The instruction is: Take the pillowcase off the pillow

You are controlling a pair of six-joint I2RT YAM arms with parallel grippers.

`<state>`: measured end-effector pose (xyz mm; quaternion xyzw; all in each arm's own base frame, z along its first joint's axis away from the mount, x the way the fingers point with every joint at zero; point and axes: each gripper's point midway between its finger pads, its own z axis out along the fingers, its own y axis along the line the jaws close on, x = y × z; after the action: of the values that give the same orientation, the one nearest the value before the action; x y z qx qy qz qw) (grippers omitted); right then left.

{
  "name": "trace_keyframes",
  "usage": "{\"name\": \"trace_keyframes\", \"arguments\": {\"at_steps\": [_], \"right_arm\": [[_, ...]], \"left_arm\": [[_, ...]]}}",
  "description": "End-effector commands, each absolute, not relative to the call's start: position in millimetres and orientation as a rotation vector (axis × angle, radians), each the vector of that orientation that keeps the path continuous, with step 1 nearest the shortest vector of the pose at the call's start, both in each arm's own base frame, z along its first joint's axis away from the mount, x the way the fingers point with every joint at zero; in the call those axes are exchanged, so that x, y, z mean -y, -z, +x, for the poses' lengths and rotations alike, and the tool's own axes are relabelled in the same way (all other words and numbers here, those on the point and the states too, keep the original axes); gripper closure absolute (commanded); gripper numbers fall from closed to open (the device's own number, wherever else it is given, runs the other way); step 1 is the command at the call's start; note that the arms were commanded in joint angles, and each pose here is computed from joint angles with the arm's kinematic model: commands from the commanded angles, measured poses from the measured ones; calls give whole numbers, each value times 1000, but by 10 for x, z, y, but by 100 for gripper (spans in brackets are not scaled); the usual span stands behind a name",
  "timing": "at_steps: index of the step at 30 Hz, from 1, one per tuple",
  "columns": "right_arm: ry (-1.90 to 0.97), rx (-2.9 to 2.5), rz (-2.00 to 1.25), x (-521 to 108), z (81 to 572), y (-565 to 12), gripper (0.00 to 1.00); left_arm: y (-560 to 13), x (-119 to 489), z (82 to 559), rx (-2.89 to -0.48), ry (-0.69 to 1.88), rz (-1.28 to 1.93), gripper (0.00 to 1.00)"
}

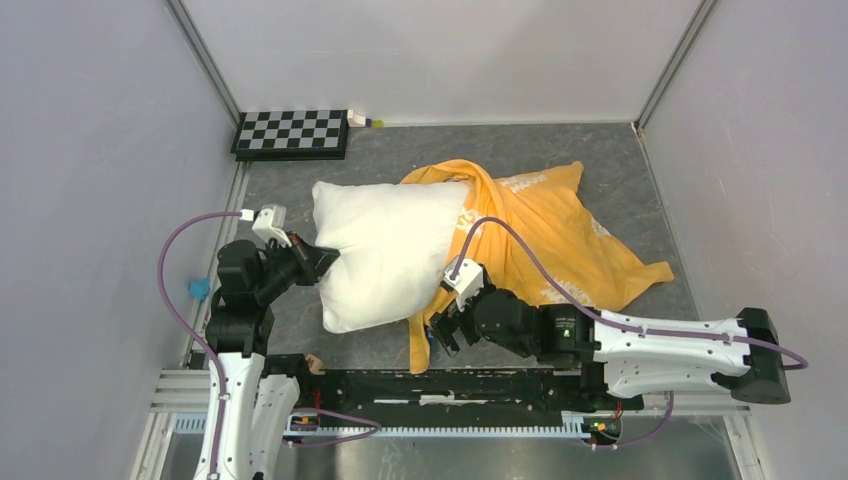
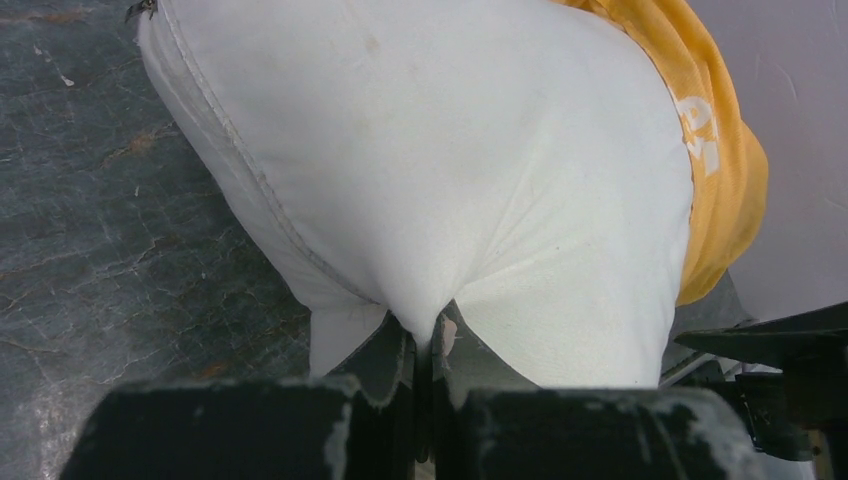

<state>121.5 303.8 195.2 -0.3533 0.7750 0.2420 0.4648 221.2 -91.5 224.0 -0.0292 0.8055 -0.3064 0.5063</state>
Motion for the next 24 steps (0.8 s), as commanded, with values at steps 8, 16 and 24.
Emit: {"name": "trace_keyframes", "arguments": {"at_steps": [8,16,24], "right_arm": [[-649,-1967,-497,-3286,1377,-1557,2],[-689,-1977,-520,-3794,1363,-1542,2],[-338,-2012,-304,-3277,1671,-1272,33]], "left_arm": [[-2420,933,2261,-1874,731,-59,98],[-2394,999,2232,-1889,743,-36,98],[-2387,965,2229,-1896,713,-53,98]]}}
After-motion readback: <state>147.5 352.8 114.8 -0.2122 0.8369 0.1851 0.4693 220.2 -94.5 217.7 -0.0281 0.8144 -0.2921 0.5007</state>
